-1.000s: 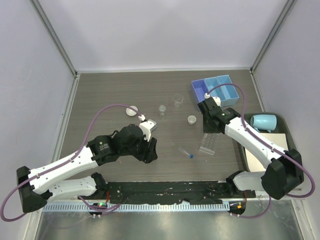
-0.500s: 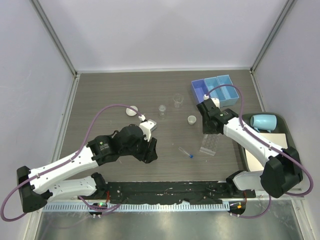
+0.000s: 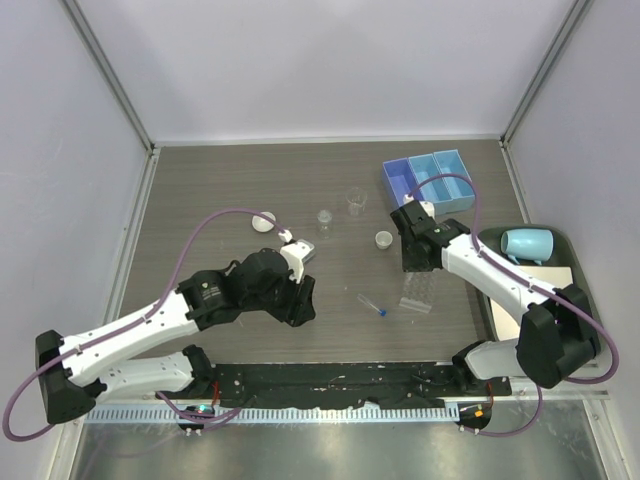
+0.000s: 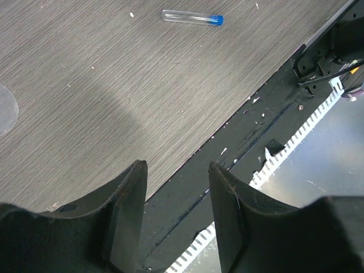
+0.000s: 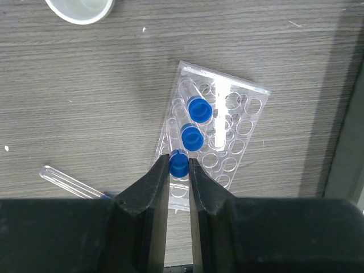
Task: Organize the chemistry lab equipment
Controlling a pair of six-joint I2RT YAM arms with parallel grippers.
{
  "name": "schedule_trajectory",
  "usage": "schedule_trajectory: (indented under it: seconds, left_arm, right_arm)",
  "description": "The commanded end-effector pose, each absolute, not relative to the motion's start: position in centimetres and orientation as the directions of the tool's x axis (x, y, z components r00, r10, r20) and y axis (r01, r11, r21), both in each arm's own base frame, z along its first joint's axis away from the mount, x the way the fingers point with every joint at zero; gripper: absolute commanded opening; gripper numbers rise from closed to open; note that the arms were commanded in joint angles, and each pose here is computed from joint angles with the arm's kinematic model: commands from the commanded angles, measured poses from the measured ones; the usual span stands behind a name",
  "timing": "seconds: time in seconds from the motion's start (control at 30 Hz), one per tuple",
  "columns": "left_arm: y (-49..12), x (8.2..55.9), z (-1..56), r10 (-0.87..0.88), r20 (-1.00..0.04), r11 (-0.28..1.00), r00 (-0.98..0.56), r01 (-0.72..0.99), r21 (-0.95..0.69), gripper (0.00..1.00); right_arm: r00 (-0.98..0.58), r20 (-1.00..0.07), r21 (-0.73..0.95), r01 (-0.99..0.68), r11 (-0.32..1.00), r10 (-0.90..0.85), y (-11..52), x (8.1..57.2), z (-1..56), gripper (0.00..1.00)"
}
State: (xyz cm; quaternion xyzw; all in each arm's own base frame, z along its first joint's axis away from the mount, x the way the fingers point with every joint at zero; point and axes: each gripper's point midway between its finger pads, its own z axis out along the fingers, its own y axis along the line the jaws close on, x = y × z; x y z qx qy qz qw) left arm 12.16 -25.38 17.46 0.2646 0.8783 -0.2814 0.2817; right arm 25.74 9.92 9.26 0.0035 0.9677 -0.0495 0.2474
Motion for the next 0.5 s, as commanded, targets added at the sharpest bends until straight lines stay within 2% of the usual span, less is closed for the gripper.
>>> schedule_trajectory:
  seconds: [0.0,0.1,0.23,0.27,0.47]
  left_arm:
    - [-26.2,12.6,17.9,0.298,-0.663,0.688,-0.687,0.636,-0.350,0.50]
    - [-26.5,12.9,17.4,0.298,-0.655,0.699,-0.695,0.626,-0.345,0.48]
    - [-27.1,13.5,16.4,0.308,-0.639,0.716,-0.705,0.614,-0.332,0.46]
    - [-27.3,13.6,15.9,0.316,-0.629,0.721,-0.710,0.611,-0.327,0.46]
    - [-29.2,14.6,14.8,0.329,-0.622,0.721,-0.710,0.614,-0.320,0.45]
  right_arm:
    - [-0.873,-0.489,-0.062,0.043,0.997,0.007,10.4,26.1,8.9,0.19]
    - [-0.870,-0.492,-0.062,0.047,0.997,0.011,10.3,26.0,9.0,0.27]
    - [-0.860,-0.510,-0.072,0.055,0.996,0.010,9.9,25.9,9.8,0.32]
    - [-0.860,-0.510,-0.077,0.057,0.995,0.010,9.7,25.8,10.0,0.37]
    - [-0.828,-0.560,-0.095,0.069,0.993,0.004,8.8,25.7,12.8,0.40]
